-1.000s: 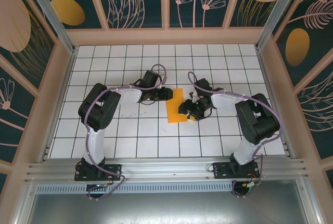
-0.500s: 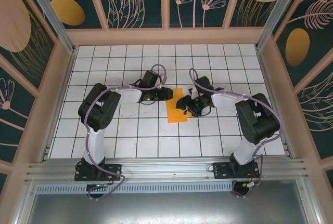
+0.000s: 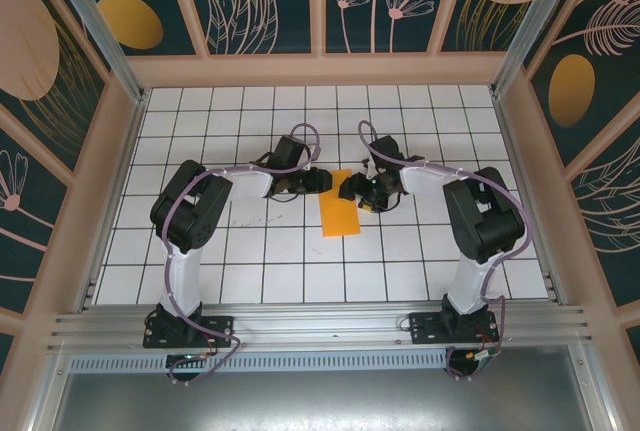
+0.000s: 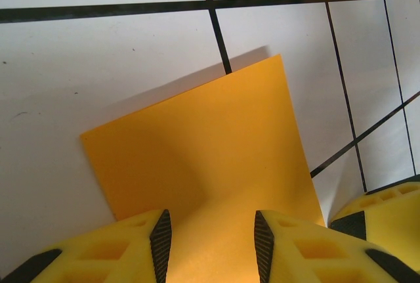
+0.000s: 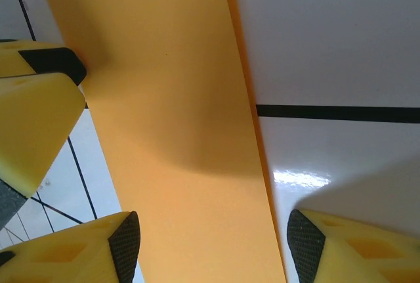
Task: Fold a paper plane with a square sheet of paper (fold left side to right side)
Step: Fold the triangle a second time at the center of the table.
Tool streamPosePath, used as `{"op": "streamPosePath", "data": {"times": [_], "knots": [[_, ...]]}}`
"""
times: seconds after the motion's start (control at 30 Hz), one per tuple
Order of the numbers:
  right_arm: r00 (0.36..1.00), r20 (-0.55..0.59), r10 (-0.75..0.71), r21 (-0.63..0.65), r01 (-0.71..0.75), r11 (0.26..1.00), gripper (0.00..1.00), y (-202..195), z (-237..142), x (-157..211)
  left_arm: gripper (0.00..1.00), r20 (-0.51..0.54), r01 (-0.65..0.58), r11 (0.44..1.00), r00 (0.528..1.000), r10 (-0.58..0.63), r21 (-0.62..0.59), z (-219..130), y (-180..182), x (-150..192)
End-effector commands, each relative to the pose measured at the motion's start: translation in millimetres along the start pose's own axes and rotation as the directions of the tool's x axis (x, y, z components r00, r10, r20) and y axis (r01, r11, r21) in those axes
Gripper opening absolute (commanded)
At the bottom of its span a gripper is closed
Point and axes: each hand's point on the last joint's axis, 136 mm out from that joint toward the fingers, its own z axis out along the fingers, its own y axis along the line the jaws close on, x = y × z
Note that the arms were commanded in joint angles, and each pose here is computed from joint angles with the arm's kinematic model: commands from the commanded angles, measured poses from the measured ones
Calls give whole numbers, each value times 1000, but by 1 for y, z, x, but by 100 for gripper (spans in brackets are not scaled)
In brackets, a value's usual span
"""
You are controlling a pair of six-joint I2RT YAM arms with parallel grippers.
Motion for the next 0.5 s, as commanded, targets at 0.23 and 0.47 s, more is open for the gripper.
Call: {"op": "streamPosePath", "data": {"times": [0.23, 0.47], "knots": [[998, -56, -21, -36, 19, 999, 65, 14, 8, 7, 40, -24, -6, 1000, 1000, 6, 8, 6, 1, 11], [998, -55, -34, -82, 29, 996, 64, 30, 2, 9, 40, -24, -5, 1000, 1000, 5, 10, 7, 1, 11]]}}
